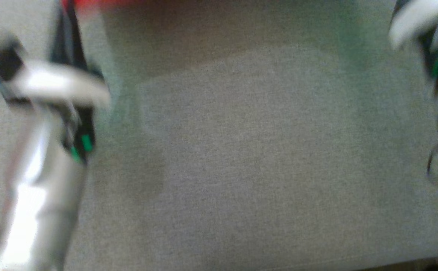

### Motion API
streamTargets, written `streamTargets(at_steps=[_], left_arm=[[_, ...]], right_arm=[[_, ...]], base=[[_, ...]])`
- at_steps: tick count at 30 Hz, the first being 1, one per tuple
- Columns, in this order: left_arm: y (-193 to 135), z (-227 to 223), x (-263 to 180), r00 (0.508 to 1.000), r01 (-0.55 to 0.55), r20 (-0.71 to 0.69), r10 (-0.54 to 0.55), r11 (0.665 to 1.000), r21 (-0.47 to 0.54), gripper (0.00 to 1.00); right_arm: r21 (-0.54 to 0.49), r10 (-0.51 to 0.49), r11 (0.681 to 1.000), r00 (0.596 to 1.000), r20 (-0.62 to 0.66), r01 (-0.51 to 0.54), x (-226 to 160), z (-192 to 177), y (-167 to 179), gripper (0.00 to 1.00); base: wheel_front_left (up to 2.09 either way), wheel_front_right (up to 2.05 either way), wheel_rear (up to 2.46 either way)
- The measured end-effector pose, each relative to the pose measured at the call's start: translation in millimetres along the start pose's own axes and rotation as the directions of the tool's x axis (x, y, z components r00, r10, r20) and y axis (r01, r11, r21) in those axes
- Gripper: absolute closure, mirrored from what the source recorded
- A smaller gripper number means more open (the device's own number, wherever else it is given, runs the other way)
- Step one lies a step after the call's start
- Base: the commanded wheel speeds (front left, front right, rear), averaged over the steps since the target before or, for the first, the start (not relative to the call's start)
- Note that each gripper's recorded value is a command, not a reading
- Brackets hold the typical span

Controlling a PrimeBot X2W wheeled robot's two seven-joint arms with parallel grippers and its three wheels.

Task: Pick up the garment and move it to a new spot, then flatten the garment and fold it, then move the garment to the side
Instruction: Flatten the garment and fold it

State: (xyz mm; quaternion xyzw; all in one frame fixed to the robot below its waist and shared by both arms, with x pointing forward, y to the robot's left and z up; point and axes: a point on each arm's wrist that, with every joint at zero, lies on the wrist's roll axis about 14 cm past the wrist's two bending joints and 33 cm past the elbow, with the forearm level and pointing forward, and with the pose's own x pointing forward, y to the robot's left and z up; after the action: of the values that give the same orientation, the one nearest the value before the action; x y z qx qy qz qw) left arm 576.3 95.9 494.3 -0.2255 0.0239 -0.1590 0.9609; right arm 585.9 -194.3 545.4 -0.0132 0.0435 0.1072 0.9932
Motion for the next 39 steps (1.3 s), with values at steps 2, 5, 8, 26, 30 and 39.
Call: streamTargets(at_steps=[2, 5, 8, 26, 30, 39], left_arm=[[17, -47, -38, 0.990, -0.065, -0.130, 0.064, 0.998, -0.006, 1.00], [29, -88, -86, 0.957, -0.127, -0.262, 0.123, 0.992, 0.000, 1.00], [31, -103, -120, 0.932, -0.175, -0.322, 0.164, 0.985, -0.007, 1.00], [-17, -105, -274, 0.778, -0.239, -0.600, 0.188, 0.971, -0.006, 1.00], [-30, -88, -269, 0.808, -0.217, -0.566, 0.160, 0.976, -0.034, 1.00], [-29, -68, -206, 0.879, -0.168, -0.457, 0.135, 0.985, -0.031, 1.00]], right_arm=[[0.045, -0.005, 0.999, 0.979, -0.202, 0.014, -31, -61, 0, 1.00], [0.103, 0.007, 0.994, 0.912, -0.411, 0.038, -81, -116, 4, 1.00], [0.142, 0.013, 0.988, 0.868, -0.496, 0.066, -124, -134, 9, 1.00], [0.200, 0.032, 0.959, 0.625, -0.780, 0.201, -304, -135, 65, 1.00], [0.175, -0.006, 0.964, 0.677, -0.736, 0.200, -291, -123, 56, 1.00], [0.151, 0.009, 0.985, 0.864, -0.503, 0.078, -194, -74, 47, 1.00]], base=[[0.00, 0.00, 0.00], [0.00, 0.00, 0.00], [0.00, 0.00, 0.00], [0.00, 0.00, 0.00], [0.00, 0.00, 0.00], [0.00, 0.00, 0.00]])
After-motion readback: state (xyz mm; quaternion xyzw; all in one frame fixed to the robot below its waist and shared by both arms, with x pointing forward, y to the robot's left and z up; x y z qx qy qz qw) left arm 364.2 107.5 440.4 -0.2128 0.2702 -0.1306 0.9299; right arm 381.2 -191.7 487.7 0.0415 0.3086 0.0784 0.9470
